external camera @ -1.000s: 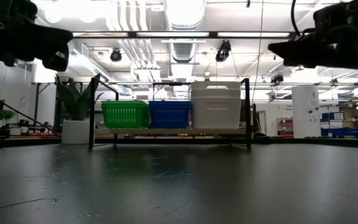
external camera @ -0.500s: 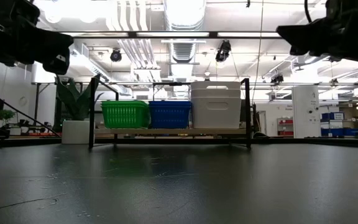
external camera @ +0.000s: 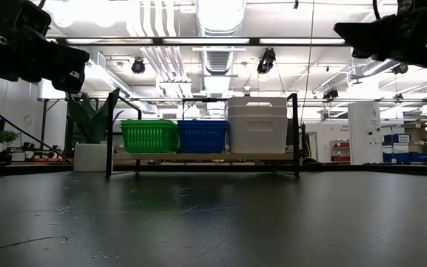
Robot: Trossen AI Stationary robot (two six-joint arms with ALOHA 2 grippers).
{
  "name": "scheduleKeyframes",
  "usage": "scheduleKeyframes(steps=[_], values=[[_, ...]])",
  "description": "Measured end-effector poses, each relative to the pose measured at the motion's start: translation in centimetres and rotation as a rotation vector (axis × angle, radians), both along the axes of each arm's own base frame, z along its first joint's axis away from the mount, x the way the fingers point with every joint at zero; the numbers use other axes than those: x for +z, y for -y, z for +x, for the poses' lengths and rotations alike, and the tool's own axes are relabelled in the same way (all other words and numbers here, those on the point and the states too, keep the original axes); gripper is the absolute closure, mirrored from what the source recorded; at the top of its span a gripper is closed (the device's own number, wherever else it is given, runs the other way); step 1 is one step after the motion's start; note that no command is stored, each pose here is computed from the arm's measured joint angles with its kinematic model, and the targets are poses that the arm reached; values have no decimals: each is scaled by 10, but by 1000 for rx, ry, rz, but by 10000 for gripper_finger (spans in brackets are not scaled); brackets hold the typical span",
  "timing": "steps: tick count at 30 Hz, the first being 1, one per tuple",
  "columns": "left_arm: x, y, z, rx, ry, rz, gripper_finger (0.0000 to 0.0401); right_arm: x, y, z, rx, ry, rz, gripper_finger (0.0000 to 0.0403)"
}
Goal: Stack baskets on shelf by color
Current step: Return to Home Position
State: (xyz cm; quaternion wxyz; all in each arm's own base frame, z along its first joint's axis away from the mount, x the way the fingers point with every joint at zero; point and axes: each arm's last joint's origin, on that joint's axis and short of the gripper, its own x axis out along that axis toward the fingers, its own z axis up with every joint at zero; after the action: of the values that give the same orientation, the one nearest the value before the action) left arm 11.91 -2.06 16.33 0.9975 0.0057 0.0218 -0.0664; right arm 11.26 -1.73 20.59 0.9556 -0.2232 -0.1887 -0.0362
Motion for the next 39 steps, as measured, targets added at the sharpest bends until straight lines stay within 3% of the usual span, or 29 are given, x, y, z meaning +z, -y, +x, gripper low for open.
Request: scheduleKeyframes(steps=[39], values=[[-20, 2, 9, 0, -182, 35, 401, -1, 0, -2, -14, -33, -40, 394]])
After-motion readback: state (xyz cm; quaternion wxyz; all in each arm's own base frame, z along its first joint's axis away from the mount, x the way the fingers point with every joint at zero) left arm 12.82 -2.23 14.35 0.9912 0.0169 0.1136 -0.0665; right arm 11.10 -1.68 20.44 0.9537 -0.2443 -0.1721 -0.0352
